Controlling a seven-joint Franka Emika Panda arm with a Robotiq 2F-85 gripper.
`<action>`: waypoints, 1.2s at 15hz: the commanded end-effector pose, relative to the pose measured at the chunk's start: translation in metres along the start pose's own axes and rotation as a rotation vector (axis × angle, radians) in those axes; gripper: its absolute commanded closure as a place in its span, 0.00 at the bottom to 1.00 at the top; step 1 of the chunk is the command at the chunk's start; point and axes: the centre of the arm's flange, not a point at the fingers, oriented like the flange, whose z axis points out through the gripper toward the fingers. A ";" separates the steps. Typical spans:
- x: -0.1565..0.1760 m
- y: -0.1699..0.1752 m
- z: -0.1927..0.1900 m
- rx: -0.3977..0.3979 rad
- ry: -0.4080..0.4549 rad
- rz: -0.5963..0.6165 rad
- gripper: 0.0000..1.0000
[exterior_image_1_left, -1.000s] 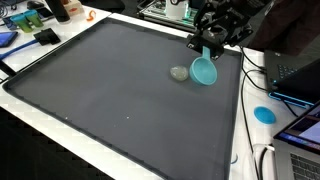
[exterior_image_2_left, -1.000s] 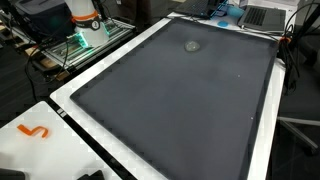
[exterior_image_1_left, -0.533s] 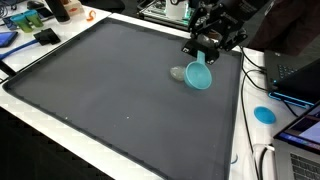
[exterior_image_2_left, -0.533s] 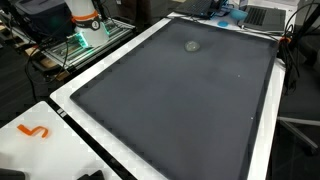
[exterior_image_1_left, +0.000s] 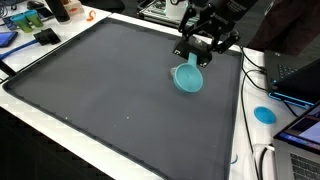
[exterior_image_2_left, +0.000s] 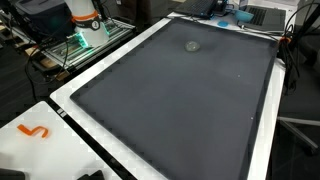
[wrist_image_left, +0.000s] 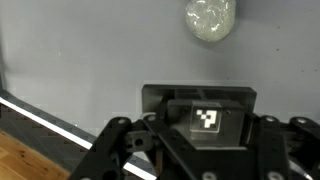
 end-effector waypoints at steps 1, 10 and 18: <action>0.006 0.019 0.003 0.052 0.006 0.037 0.69; 0.013 0.073 0.019 0.236 -0.009 0.120 0.69; 0.003 0.127 0.037 0.457 -0.016 0.166 0.69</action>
